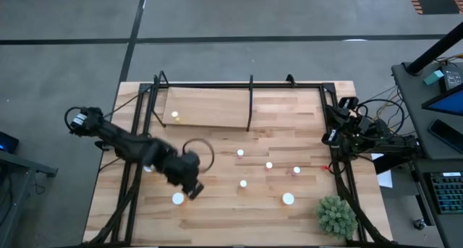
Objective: Pick and place medicine bottles onto shelf by color
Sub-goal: Put the bottom left orange pill bottle on the shelf
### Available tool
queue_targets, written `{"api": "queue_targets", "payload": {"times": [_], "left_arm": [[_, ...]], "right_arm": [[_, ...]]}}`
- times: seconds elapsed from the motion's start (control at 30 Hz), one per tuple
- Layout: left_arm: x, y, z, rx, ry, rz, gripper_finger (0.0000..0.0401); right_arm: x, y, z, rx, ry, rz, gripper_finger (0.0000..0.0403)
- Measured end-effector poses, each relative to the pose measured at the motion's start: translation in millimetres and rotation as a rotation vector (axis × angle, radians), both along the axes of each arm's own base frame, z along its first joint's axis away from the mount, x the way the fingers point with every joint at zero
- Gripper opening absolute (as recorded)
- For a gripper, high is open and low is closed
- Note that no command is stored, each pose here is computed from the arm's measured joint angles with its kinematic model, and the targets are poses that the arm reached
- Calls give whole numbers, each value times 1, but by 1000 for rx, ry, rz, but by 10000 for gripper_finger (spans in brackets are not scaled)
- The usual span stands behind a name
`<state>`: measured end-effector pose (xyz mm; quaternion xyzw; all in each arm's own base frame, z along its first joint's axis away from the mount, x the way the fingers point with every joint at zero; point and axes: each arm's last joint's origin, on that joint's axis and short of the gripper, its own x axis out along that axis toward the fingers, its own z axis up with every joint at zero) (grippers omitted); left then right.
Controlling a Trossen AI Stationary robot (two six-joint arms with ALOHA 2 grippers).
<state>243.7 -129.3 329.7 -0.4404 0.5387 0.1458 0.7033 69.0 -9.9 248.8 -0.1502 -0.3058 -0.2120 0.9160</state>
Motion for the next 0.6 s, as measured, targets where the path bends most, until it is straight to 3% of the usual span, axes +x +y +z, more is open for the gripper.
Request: {"api": "queue_targets", "payload": {"times": [0.1, 0.33, 0.6], "left_arm": [[-6, -17, -9, -36, 7, 49, 147], [-30, -40, -50, 20, 113, 66, 153], [-36, -45, -74, 49, 152, 53, 243]], "right_arm": [[0, 0, 0, 0, 0, 0, 9], [0, 0, 0, 19, -8, 17, 9], [0, 0, 0, 19, -9, 17, 9]]}}
